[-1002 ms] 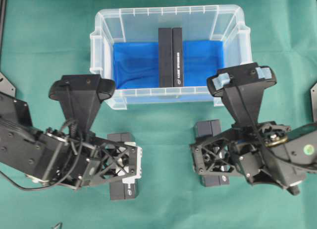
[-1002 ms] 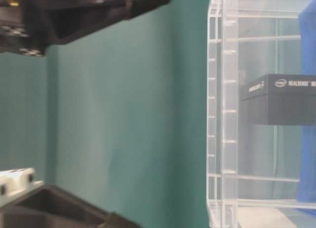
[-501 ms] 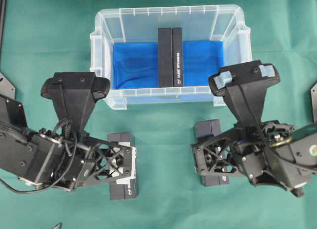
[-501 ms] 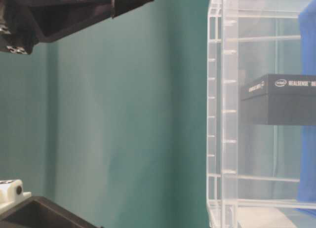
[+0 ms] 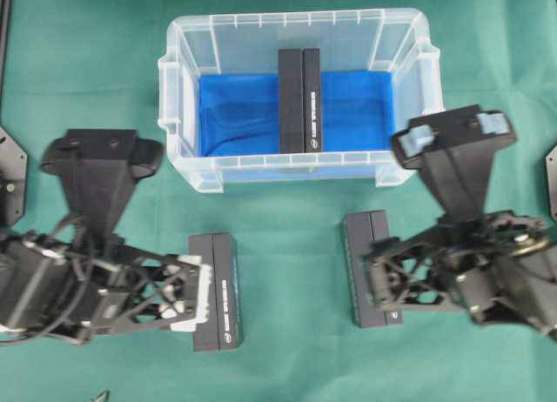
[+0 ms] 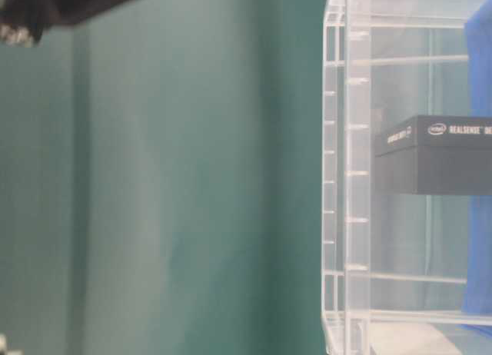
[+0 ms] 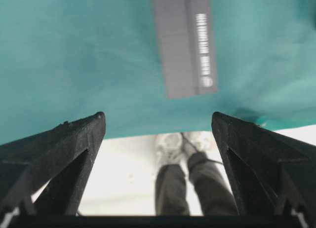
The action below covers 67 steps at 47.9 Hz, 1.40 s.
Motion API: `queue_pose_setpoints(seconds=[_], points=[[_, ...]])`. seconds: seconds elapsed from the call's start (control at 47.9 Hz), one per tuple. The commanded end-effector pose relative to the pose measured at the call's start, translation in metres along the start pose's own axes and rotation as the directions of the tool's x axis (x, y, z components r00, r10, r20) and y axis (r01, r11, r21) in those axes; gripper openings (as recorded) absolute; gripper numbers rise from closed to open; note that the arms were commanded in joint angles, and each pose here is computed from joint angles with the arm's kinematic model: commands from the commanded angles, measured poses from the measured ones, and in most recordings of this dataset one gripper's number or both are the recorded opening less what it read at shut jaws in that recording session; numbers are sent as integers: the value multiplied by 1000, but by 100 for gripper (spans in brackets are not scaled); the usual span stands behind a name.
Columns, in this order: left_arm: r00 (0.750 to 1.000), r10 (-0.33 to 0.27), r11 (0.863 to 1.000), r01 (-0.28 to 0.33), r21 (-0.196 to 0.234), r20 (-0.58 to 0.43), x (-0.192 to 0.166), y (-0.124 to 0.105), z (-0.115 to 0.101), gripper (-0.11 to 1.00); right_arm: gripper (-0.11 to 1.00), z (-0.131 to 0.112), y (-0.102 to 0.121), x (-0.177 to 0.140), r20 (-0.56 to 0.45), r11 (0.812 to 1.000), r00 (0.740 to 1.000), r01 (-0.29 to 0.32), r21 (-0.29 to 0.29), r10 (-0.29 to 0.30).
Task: Take the box out of the case with both arms.
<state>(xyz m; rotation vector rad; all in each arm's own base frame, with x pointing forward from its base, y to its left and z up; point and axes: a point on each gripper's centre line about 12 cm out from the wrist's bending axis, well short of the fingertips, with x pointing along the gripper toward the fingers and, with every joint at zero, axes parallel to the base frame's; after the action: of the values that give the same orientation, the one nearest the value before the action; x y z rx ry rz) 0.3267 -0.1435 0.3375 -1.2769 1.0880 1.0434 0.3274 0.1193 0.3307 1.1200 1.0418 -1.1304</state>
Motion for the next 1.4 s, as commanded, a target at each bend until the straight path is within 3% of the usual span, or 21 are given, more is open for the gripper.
queue_pose_setpoints(seconds=[0.0, 0.251, 0.397, 0.647, 1.378], points=[[999, -34, 999, 34, 11, -13, -18, 12, 1, 88, 92, 3, -19, -15, -28, 1000, 999, -24, 2, 24], [1000, 7, 1000, -7, 27, 0, -19, 44, 9, 88, 92, 7, -66, -16, -52, 999, 998, -17, 44, 19], [1000, 18, 999, -18, 32, 1, -19, 64, 15, 88, 92, 13, -89, -19, -58, 999, 998, -26, 41, 29], [1000, 16, 1000, -16, -23, -5, -22, 93, 21, 88, 92, 25, -119, -23, -54, 999, 998, -20, 45, 22], [1000, 25, 999, -24, -42, 4, -22, 95, 22, 88, 92, 27, -115, -17, -25, 999, 999, -20, 39, 21]])
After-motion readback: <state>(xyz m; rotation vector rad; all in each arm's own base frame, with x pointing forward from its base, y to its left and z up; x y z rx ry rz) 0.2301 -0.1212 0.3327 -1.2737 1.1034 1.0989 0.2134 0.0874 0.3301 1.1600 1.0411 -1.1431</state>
